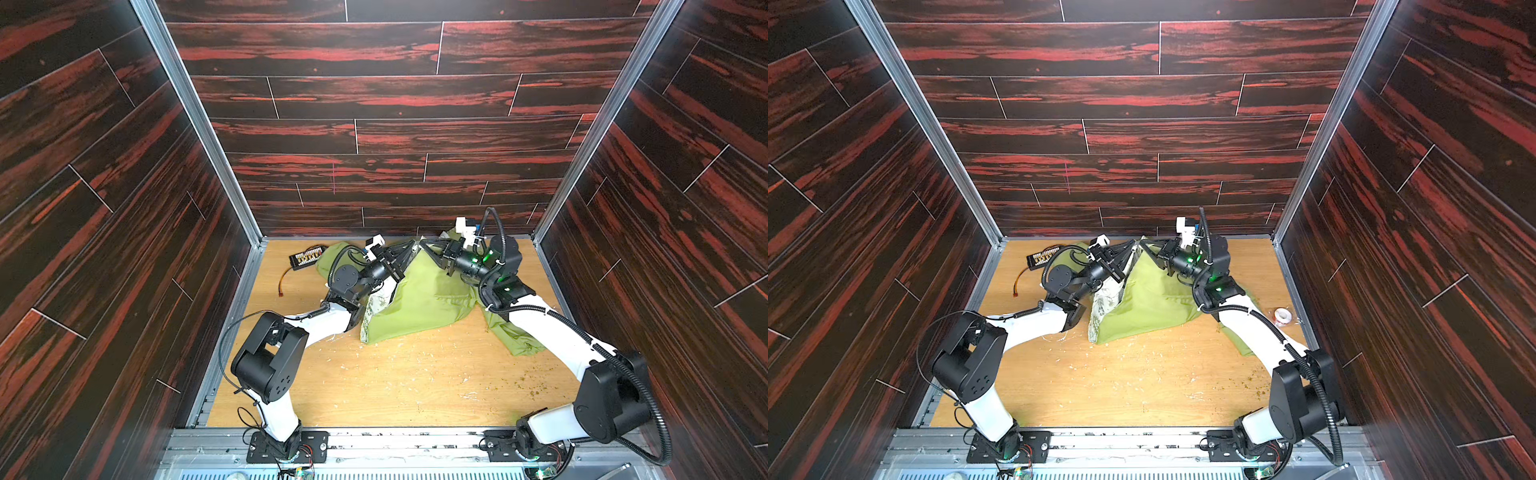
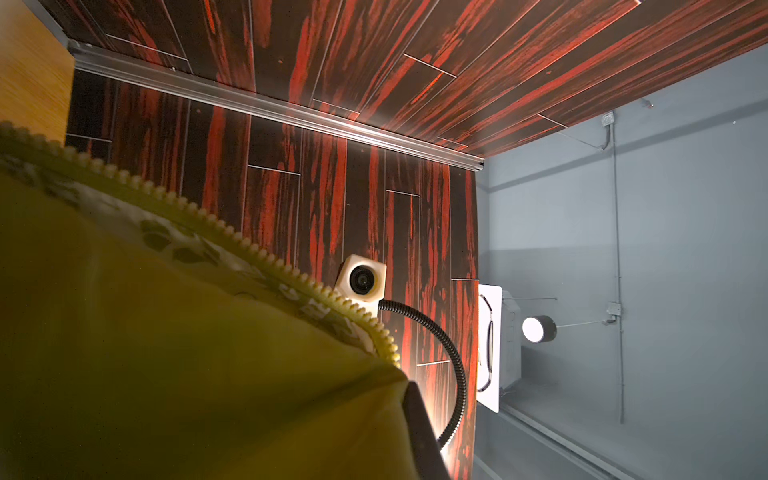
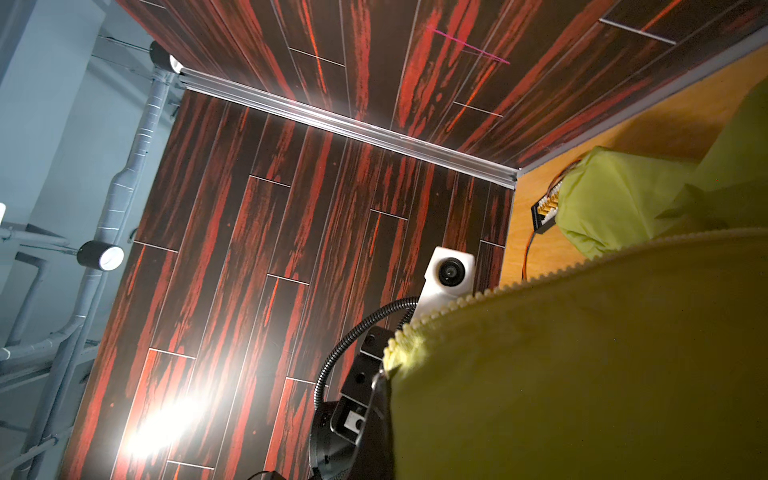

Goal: Zip up the jacket

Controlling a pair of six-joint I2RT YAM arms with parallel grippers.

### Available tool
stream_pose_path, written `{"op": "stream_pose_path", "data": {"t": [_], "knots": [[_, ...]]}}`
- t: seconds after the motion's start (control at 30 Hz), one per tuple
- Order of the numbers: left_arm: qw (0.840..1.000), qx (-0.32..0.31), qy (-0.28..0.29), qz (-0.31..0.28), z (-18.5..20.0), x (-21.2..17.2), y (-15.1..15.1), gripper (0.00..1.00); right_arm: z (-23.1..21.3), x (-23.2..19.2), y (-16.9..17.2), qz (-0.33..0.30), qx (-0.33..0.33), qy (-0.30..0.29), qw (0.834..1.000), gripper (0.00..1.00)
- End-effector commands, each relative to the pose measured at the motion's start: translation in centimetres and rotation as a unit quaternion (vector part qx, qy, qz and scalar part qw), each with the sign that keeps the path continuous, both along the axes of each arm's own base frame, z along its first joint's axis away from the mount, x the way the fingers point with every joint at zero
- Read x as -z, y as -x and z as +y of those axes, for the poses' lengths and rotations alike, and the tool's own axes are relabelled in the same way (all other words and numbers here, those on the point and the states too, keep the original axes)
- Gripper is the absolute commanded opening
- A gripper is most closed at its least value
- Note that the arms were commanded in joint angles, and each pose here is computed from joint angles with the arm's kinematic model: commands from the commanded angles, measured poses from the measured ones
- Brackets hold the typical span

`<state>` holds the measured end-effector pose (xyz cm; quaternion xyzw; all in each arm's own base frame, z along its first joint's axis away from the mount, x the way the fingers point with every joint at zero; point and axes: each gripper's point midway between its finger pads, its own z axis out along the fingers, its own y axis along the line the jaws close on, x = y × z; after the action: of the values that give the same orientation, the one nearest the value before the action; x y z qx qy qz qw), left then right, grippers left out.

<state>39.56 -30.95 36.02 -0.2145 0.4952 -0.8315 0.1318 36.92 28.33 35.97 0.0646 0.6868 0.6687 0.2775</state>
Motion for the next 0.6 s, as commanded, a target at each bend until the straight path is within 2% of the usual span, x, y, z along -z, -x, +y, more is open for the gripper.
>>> {"op": "stream_pose_path", "data": {"t": [0.0, 0.27, 0.57], "knots": [[0.994, -0.009, 0.097, -0.052, 2.3, -7.2, 0.8, 0.0, 2.9, 3.4, 4.6, 0.052, -0.111, 0.036, 0.992, 0.0], [0.993, 0.014, 0.112, -0.024, 2.4, -7.1, 1.4, 0.0, 2.5, 2.7, 3.7, 0.035, -0.111, 0.022, 0.993, 0.0], [0.992, 0.04, 0.117, -0.025, 2.2, -8.1, 2.1, 0.0, 2.2, 3.2, 3.0, 0.03, -0.109, 0.031, 0.993, 0.0]]}}
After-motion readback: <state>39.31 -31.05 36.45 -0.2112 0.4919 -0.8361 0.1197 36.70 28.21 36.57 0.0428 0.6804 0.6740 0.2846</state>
